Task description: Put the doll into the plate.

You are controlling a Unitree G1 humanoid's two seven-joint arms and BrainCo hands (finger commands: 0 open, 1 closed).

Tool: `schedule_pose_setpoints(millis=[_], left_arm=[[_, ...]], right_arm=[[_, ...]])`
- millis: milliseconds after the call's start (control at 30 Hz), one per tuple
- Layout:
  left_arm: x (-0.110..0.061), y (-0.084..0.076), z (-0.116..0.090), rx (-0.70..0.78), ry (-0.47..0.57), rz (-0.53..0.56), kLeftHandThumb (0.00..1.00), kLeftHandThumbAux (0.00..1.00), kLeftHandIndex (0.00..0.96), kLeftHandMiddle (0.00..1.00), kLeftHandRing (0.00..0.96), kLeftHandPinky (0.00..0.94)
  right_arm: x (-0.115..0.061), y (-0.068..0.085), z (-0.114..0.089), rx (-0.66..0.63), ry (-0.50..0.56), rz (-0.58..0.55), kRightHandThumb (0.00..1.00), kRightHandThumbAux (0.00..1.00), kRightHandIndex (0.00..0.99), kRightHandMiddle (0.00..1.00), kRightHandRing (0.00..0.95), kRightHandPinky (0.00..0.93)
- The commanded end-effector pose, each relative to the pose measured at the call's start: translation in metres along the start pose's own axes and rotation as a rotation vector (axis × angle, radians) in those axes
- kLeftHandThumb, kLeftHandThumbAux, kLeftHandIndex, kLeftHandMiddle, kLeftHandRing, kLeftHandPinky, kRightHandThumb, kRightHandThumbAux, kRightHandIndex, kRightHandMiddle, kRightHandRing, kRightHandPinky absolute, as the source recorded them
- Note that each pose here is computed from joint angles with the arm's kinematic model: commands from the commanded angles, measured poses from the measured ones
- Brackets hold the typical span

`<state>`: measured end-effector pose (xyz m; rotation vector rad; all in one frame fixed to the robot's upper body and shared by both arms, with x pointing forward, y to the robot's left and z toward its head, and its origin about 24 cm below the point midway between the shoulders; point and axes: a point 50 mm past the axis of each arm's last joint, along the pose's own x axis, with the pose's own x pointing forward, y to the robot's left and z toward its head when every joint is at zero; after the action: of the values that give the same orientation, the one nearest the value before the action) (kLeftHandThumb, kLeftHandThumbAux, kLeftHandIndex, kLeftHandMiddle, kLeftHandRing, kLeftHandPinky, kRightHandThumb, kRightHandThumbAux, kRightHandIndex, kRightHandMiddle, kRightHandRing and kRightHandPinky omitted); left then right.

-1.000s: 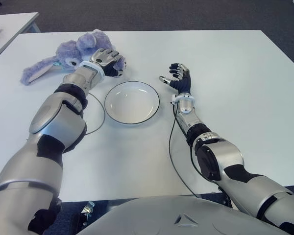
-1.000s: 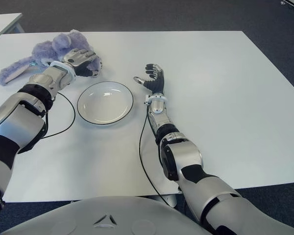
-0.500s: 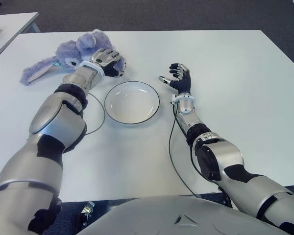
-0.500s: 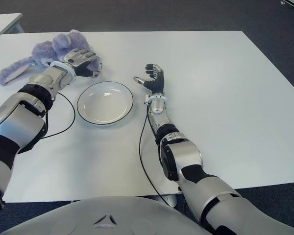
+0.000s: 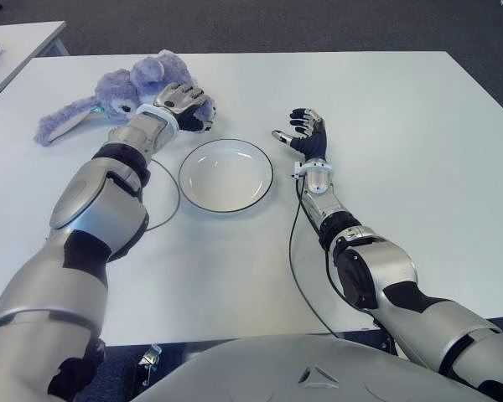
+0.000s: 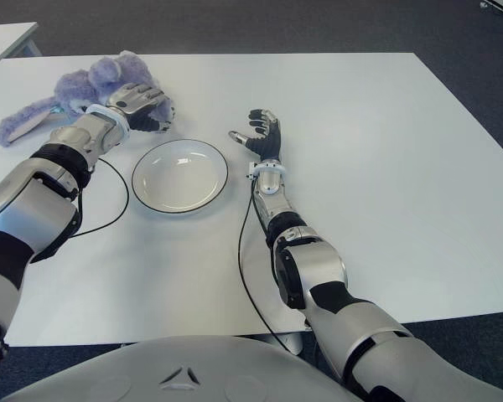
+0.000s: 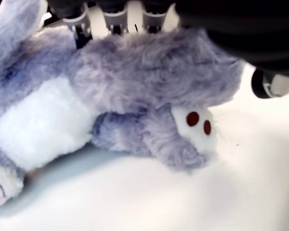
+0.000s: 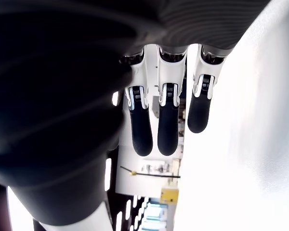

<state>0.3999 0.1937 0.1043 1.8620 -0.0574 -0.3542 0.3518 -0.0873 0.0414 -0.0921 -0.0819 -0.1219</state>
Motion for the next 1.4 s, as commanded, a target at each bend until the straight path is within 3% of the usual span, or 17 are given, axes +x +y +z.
schedule_pose_setpoints(millis=[33, 267, 600, 1200, 1267, 1333, 1400], left_arm=[[-0.0034, -0.0227, 0.0039, 0.028, 0.010, -0.107, 0.380, 0.211, 0.000, 0.004, 0.040, 0.000], [-0.0039, -0.0261, 0.0047, 0.043, 0.026, -0.086, 0.407, 0.242, 0.000, 0.000, 0.033, 0.000], [-0.0051, -0.0288, 0.0044, 0.176, 0.009, -0.067, 0.483, 0.287, 0.000, 0.000, 0.020, 0.023], [-0.0054, -0.0308, 0.0009, 0.371, 0.017, -0.100, 0.477, 0.307, 0.000, 0.000, 0.000, 0.000], [-0.0056, -0.0310, 0.0010, 0.375, 0.014, -0.091, 0.491, 0.309, 0.000, 0.000, 0.000, 0.012], [-0.0060, -0.0311, 0.0012, 0.375, 0.008, -0.078, 0.601, 0.378, 0.000, 0.000, 0.004, 0.115], [-0.0064, -0.0313, 0.0013, 0.372, 0.004, -0.062, 0.646, 0.399, 0.000, 0.000, 0.008, 0.161]], right_arm=[[-0.0862, 0.0222, -0.0880, -0.006, 0.400, 0.060, 0.045, 0.964, 0.321, 0.341, 0.322, 0.253], [-0.0867, 0.0221, -0.0884, -0.009, 0.400, 0.059, 0.045, 0.963, 0.325, 0.344, 0.324, 0.260], [-0.0872, 0.0225, -0.0883, -0.010, 0.399, 0.054, 0.057, 0.964, 0.331, 0.347, 0.327, 0.257], [-0.0872, 0.0239, -0.0880, 0.006, 0.406, 0.055, 0.060, 0.970, 0.317, 0.341, 0.326, 0.258], [-0.0873, 0.0239, -0.0882, 0.010, 0.408, 0.054, 0.065, 0.972, 0.323, 0.341, 0.323, 0.247], [-0.0873, 0.0238, -0.0883, 0.011, 0.411, 0.053, 0.069, 0.968, 0.327, 0.341, 0.320, 0.242], [-0.0873, 0.0237, -0.0884, 0.012, 0.412, 0.051, 0.070, 0.967, 0.328, 0.341, 0.319, 0.241]])
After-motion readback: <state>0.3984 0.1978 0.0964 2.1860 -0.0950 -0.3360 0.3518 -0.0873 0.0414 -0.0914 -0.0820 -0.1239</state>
